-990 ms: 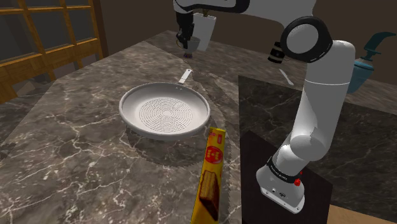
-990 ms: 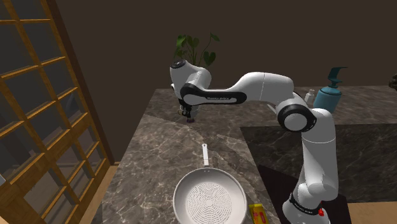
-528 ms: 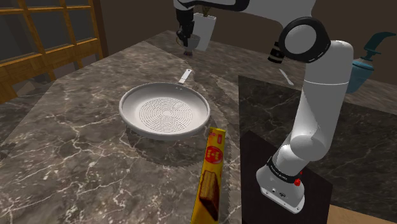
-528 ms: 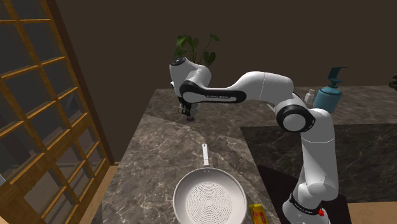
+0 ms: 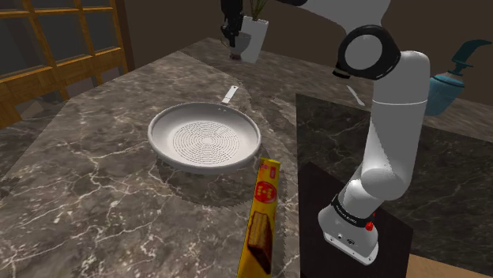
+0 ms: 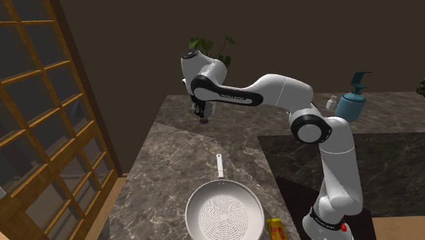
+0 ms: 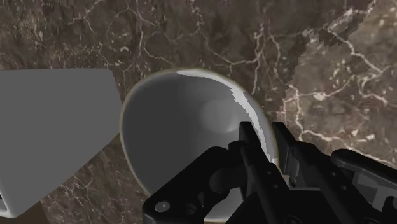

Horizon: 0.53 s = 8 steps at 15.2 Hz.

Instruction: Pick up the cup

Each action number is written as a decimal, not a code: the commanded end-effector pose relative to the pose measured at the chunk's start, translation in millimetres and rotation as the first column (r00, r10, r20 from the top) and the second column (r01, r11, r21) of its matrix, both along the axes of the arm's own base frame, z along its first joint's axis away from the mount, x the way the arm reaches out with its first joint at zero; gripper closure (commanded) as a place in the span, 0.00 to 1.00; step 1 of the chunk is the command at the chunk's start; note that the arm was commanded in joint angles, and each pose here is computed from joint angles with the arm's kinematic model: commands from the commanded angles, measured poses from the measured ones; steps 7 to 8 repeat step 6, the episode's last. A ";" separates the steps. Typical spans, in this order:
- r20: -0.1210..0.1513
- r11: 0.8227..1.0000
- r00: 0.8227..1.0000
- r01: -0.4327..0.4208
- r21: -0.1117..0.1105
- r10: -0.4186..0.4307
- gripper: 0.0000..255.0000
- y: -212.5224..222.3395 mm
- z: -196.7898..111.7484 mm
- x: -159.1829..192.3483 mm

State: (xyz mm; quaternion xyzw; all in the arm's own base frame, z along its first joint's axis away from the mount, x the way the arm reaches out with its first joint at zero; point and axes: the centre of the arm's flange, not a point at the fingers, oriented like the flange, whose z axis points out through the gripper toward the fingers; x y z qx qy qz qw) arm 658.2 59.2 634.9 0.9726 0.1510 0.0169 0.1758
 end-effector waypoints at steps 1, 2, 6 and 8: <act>0.000 1.000 1.000 0.000 0.000 0.000 1.00 1.2 10.3 -0.1; 0.000 1.000 1.000 0.000 0.000 0.000 1.00 1.2 15.5 -0.1; 0.000 1.000 1.000 0.000 0.000 0.000 1.00 1.2 26.9 -0.2; 0.000 1.000 1.000 0.000 0.000 0.000 1.00 1.2 26.9 -0.2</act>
